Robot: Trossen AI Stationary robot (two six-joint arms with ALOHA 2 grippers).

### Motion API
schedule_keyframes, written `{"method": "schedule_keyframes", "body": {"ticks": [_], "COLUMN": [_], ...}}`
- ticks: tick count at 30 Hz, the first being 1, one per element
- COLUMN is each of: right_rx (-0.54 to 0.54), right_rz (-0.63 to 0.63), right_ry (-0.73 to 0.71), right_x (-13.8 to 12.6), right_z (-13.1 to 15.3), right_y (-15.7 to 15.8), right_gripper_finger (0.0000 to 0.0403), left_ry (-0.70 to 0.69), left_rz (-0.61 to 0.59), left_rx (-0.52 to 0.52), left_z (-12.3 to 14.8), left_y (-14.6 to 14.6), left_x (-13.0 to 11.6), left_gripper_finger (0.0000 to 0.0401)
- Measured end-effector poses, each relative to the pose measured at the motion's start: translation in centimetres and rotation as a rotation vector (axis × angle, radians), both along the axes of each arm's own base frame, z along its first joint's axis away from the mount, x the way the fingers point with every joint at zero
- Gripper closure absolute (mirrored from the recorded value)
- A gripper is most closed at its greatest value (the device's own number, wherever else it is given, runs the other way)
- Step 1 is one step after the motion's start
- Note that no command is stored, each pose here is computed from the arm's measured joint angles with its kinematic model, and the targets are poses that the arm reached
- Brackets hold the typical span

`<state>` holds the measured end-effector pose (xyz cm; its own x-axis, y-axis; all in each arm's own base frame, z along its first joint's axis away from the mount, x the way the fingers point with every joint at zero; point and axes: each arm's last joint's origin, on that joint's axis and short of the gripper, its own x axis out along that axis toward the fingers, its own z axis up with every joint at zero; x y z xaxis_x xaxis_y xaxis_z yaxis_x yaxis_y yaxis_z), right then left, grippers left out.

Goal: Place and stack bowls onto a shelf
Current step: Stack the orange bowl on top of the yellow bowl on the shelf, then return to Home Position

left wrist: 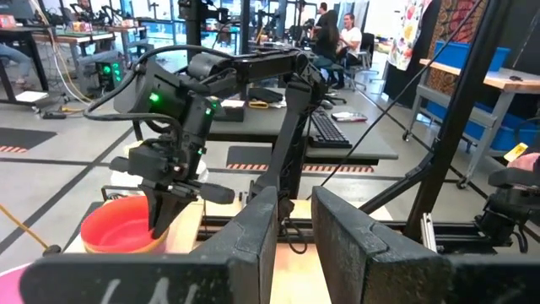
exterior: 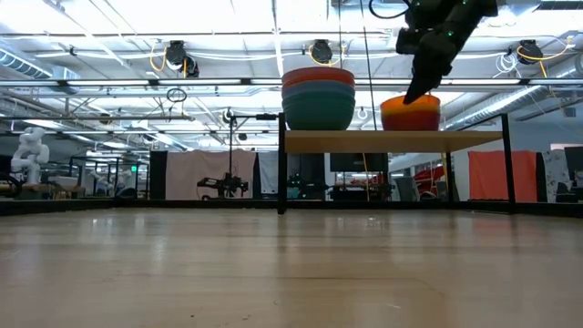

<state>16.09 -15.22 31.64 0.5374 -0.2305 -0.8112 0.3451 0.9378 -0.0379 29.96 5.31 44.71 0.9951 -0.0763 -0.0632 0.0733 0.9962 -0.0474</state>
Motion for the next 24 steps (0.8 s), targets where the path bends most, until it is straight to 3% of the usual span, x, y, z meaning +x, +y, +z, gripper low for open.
{"method": "schedule_keyframes", "body": {"ticks": [6, 14, 24], "right_rx": [-0.036, -0.089, -0.258], "right_rz": [-0.001, 0.053, 0.082], "right_ry": [-0.030, -0.028, -0.149], "right_x": [0.2, -0.1, -2.1], "right_z": [0.2, 0.6, 3.6], "right_y": [-0.2, 0.1, 2.2], "right_gripper_finger": [0.0389, 0.0328, 0.0262], "left_ry": [0.000, 0.015, 0.052], "left_rz": [0.000, 0.051, 0.154], "left_rx": [-0.002, 0.013, 0.033], "left_z": [0.0, -0.1, -0.4], "left_y": [0.0, 0.1, 0.4], "left_x": [0.0, 0.0, -0.1], "left_gripper_finger": [0.0320, 0.0320, 0.0320]}}
